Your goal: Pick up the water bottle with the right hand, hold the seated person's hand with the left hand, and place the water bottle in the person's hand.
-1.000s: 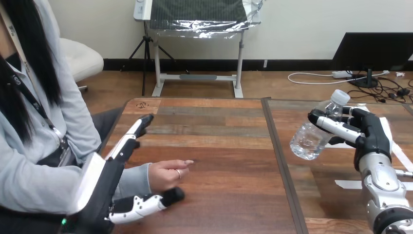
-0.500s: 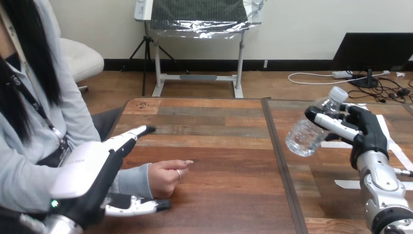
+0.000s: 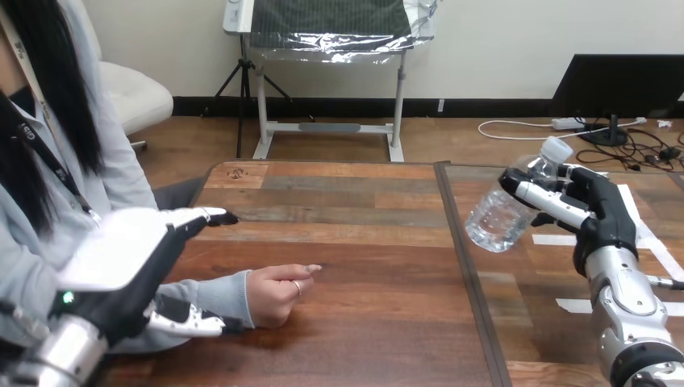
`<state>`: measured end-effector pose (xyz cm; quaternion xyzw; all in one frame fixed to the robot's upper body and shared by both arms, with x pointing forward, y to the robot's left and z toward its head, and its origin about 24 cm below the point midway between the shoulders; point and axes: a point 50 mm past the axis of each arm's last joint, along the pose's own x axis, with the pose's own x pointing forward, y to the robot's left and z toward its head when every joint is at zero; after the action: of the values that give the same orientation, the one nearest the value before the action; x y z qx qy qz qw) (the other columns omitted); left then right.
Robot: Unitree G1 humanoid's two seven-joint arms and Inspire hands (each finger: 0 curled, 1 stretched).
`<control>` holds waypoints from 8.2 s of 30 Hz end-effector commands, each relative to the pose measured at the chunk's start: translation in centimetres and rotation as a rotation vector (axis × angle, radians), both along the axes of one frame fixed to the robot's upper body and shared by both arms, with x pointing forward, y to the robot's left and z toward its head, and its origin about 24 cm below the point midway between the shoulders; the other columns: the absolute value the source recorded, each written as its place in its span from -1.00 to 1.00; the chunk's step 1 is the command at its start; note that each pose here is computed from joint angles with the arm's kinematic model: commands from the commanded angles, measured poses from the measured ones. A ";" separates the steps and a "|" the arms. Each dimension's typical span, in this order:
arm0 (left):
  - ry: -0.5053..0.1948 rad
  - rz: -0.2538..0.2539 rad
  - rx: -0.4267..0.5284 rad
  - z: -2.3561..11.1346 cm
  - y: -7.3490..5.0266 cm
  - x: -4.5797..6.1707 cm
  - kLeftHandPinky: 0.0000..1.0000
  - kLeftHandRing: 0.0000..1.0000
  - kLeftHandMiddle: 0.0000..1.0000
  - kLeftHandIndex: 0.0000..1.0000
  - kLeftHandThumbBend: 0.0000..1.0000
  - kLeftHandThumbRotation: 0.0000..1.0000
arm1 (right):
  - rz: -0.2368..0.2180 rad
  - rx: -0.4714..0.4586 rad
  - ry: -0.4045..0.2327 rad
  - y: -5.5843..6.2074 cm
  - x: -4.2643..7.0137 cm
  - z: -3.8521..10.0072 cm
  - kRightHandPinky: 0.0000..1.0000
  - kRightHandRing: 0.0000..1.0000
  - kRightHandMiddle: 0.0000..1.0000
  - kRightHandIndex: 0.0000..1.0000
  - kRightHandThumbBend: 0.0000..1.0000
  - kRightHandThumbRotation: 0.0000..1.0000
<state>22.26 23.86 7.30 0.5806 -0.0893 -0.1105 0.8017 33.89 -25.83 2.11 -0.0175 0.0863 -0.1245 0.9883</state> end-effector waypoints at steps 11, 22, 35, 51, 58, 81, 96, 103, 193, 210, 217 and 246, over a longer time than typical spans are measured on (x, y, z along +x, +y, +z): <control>-0.056 -0.122 0.188 3.2 -0.7 3.3 0.46 0.52 0.52 0.54 1.00 -0.44 | 0.064 -0.017 -0.299 1.4 3.5 7.0 -0.32 -0.22 -0.03 0.00 0.50 -1.00; -0.024 -0.145 0.220 3.1 -0.3 4.4 0.42 0.45 0.45 0.49 1.00 -0.42 | 0.072 -0.007 -0.329 1.5 3.6 7.5 -0.33 -0.22 -0.02 0.00 0.48 -1.00; 0.022 -0.152 0.247 2.8 0.0 5.3 0.40 0.40 0.41 0.46 1.00 -0.40 | 0.087 0.019 -0.364 1.7 3.6 7.9 -0.35 -0.22 -0.03 -0.02 0.48 -1.00; 0.090 -0.169 0.265 2.7 -0.1 5.8 0.29 0.34 0.39 0.44 1.00 -0.39 | 0.107 0.032 -0.408 2.0 3.6 8.3 -0.36 -0.22 -0.05 -0.04 0.48 -1.00; 0.146 -0.166 0.275 2.7 -0.1 5.8 0.22 0.33 0.39 0.45 1.00 -0.33 | 0.124 0.051 -0.431 2.1 3.6 8.6 -0.35 -0.22 -0.05 -0.04 0.46 -1.00; 0.219 -0.201 0.281 2.2 0.0 5.6 0.20 0.31 0.38 0.46 1.00 -0.24 | 0.143 0.068 -0.502 2.1 3.5 9.4 -0.36 -0.21 -0.06 -0.05 0.43 -1.00; 0.255 -0.207 0.264 1.5 -0.1 5.3 0.21 0.27 0.33 0.43 1.00 -0.35 | 0.166 0.063 -0.542 2.2 3.1 9.7 -0.36 -0.22 -0.07 -0.06 0.45 -1.00; 0.270 -0.212 0.261 1.1 -0.3 5.2 0.21 0.25 0.32 0.40 1.00 -0.43 | 0.178 0.070 -0.559 2.3 3.0 9.8 -0.38 -0.23 -0.09 -0.07 0.44 -1.00; 0.214 -0.282 0.173 0.4 -2.1 3.8 -0.29 -0.29 -0.21 -0.18 0.80 -1.00 | 0.280 0.096 -0.676 3.0 0.8 11.1 -0.43 -0.25 -0.09 -0.10 0.29 -1.00; 0.210 -0.270 0.119 0.4 -1.9 3.7 -0.45 -0.36 -0.27 -0.29 0.77 -1.00 | 0.288 0.092 -0.673 3.0 0.8 11.0 -0.44 -0.26 -0.09 -0.10 0.28 -1.00; 0.190 -0.286 0.088 0.9 -2.1 3.8 -0.51 -0.40 -0.31 -0.32 0.78 -1.00 | 0.295 0.107 -0.662 3.2 0.8 10.8 -0.44 -0.25 -0.09 -0.10 0.28 -1.00; 0.009 -0.357 0.081 5.7 -4.2 5.6 -0.60 -0.49 -0.36 -0.35 0.77 -1.00 | 0.412 0.102 -0.578 6.6 0.5 7.6 -0.45 -0.25 -0.11 -0.12 0.26 -1.00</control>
<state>25.33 21.97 6.57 0.5850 -0.0412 -0.3098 0.7484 33.98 -20.69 8.81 0.0543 -0.1660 0.0663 0.9824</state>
